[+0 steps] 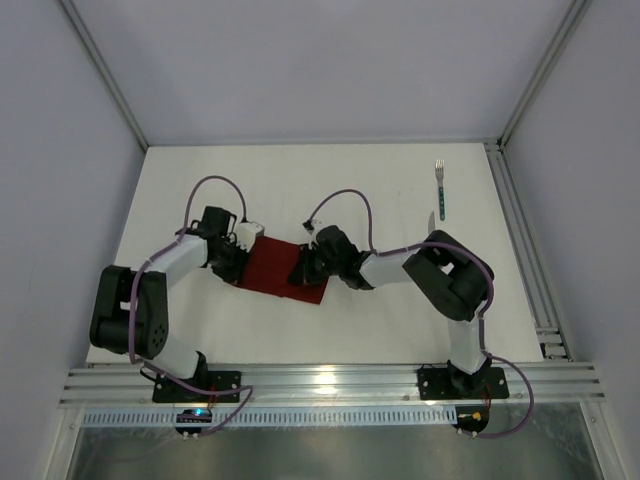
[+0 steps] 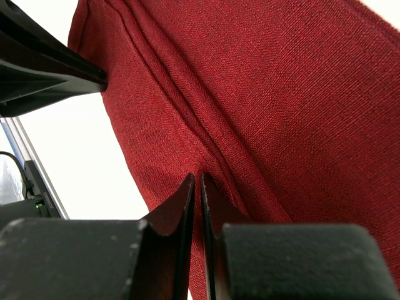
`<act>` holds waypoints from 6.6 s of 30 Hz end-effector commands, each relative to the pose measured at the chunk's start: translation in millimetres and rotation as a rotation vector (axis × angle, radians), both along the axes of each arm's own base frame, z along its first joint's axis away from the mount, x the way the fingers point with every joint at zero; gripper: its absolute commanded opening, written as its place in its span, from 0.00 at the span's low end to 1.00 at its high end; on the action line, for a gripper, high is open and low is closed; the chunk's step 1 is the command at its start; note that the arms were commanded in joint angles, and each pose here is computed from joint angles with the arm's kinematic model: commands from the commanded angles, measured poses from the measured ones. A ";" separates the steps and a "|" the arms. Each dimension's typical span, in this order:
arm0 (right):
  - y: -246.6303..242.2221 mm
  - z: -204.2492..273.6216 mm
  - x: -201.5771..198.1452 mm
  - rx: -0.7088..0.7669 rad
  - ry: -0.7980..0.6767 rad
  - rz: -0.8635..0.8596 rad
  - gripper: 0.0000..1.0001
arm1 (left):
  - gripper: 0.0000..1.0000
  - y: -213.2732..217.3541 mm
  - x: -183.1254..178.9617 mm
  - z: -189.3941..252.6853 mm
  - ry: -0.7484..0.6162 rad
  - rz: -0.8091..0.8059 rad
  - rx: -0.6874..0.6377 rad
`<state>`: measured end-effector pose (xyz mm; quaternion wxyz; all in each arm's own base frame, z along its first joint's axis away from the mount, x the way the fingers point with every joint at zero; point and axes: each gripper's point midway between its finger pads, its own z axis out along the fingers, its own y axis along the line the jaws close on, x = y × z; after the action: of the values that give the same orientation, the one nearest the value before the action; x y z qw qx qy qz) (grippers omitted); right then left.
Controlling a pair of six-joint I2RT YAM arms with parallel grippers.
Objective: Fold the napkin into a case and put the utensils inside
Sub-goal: Fold the 2/3-rectangle-folded napkin into a folded napkin.
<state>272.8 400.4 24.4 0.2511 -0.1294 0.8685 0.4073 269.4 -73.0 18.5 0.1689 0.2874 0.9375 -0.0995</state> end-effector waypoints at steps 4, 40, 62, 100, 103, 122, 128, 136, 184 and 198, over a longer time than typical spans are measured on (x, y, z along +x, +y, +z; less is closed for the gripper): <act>-13.0 -14.4 0.3 -0.032 0.015 -0.016 0.11 | 0.14 -2.3 4.9 3.4 -0.018 -0.030 -0.018; -4.6 -1.8 -5.2 -0.026 -0.014 0.115 0.11 | 0.48 -13.2 120.6 -0.4 0.018 0.172 -0.146; -19.7 -14.1 19.7 -0.111 0.010 0.084 0.11 | 0.01 -15.5 76.4 59.0 -0.389 0.035 -0.250; -3.9 -10.8 32.6 -0.071 0.014 -0.006 0.11 | 0.08 -42.5 -37.1 52.2 -0.345 -0.488 -0.282; -2.3 -12.7 30.9 -0.064 0.022 -0.013 0.10 | 0.07 -47.1 -44.3 47.1 -0.328 -0.536 -0.252; -0.5 -15.8 29.9 -0.015 0.032 -0.062 0.10 | 0.06 -62.4 -72.1 10.9 -0.314 -0.756 0.020; 0.4 -8.6 30.5 -0.001 0.023 -0.059 0.10 | 0.06 -62.5 -92.7 -4.0 -0.294 -0.849 0.105; 3.1 -4.9 33.1 0.029 0.027 -0.066 0.11 | 0.04 -54.7 -103.2 -6.6 -0.371 -0.923 0.242; 22.9 44.5 115.5 -0.175 -0.135 -0.250 0.74 | 0.03 -45.2 -99.7 -20.8 -0.426 -0.975 0.481; 21.5 7.9 120.8 -0.311 -0.154 -0.320 0.60 | 0.04 -44.3 -100.3 -20.2 -0.439 -0.958 0.475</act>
<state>386.7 425.3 36.4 0.3455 -0.0678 0.9063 0.2339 189.3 -137.0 17.4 0.2754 0.7176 0.6280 0.1216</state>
